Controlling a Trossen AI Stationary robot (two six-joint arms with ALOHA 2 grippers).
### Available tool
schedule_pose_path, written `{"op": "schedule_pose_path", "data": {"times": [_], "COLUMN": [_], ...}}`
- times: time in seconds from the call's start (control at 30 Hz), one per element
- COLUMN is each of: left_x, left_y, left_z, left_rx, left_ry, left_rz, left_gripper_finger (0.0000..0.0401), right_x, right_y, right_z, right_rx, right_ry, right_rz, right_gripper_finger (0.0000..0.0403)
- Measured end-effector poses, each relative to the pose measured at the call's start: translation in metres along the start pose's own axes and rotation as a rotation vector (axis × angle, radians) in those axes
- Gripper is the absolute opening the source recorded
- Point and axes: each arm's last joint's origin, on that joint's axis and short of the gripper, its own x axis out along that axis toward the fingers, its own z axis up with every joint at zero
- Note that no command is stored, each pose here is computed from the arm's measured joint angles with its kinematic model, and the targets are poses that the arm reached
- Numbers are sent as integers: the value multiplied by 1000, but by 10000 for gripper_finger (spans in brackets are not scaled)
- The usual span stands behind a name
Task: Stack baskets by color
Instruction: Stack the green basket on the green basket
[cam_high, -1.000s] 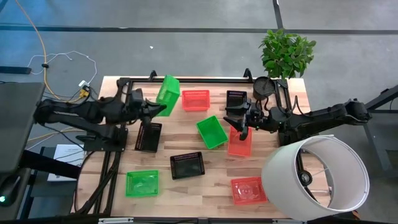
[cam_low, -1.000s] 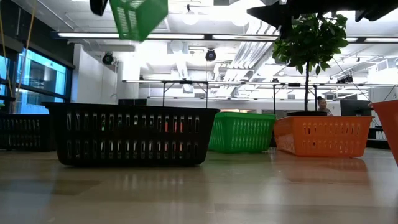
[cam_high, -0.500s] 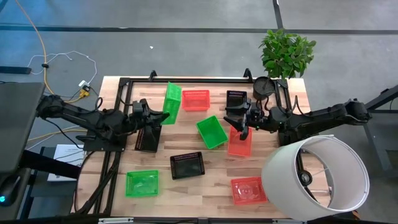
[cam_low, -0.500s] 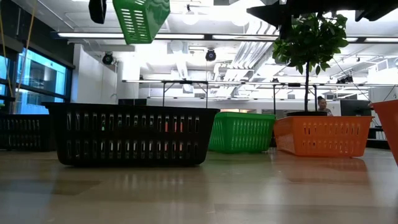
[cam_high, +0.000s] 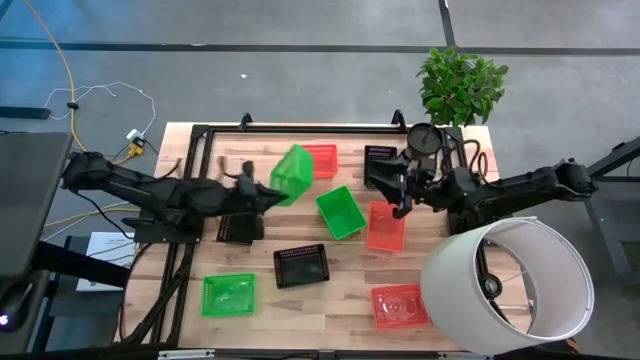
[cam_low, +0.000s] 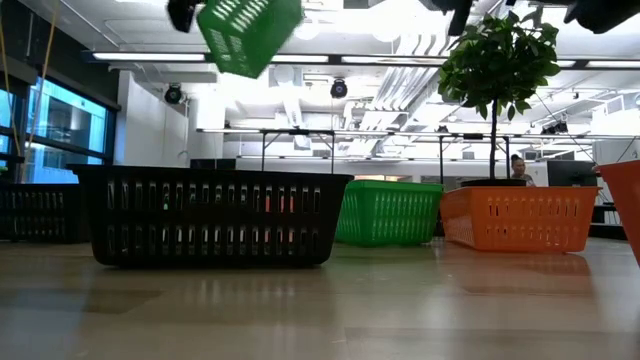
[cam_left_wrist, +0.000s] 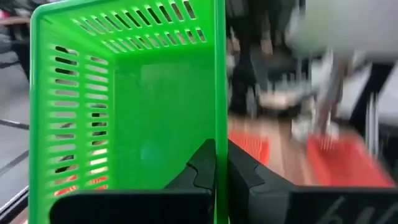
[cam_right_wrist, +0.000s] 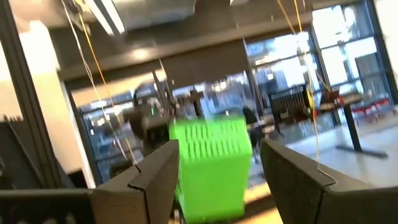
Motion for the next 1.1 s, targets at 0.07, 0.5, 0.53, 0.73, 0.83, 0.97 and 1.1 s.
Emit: {"op": "schedule_pose_path", "data": {"times": [0.07, 0.5, 0.53, 0.73, 0.83, 0.97, 1.1], "left_x": [16, 115, 121, 151, 160, 169, 175], "left_y": [-4, -15, -15, -10, -8, -3, 1], "left_z": [2, -3, -6, -27, -38, -50, -60], "left_rx": [76, 812, 865, 1015, 1091, 1133, 1125], "left_ry": [82, 476, 487, 524, 538, 572, 599], "left_rz": [-46, -248, -268, -422, -460, -490, -516], "left_gripper_finger": [0, 0, 0, 0, 0, 0, 0], "right_x": [0, 0, 0, 0, 0, 0, 0], "right_y": [0, 1, 1, 1, 0, 0, 0], "right_z": [2, 4, 4, 4, 4, 3, 3], "right_rx": [7, 12, 12, 14, 11, 13, 12], "right_ry": [-21, -40, -40, -39, -36, -33, -31], "right_rz": [4, 7, 7, 6, 0, 0, 0], "right_gripper_finger": [213, 213, 213, 213, 213, 213, 213]}}
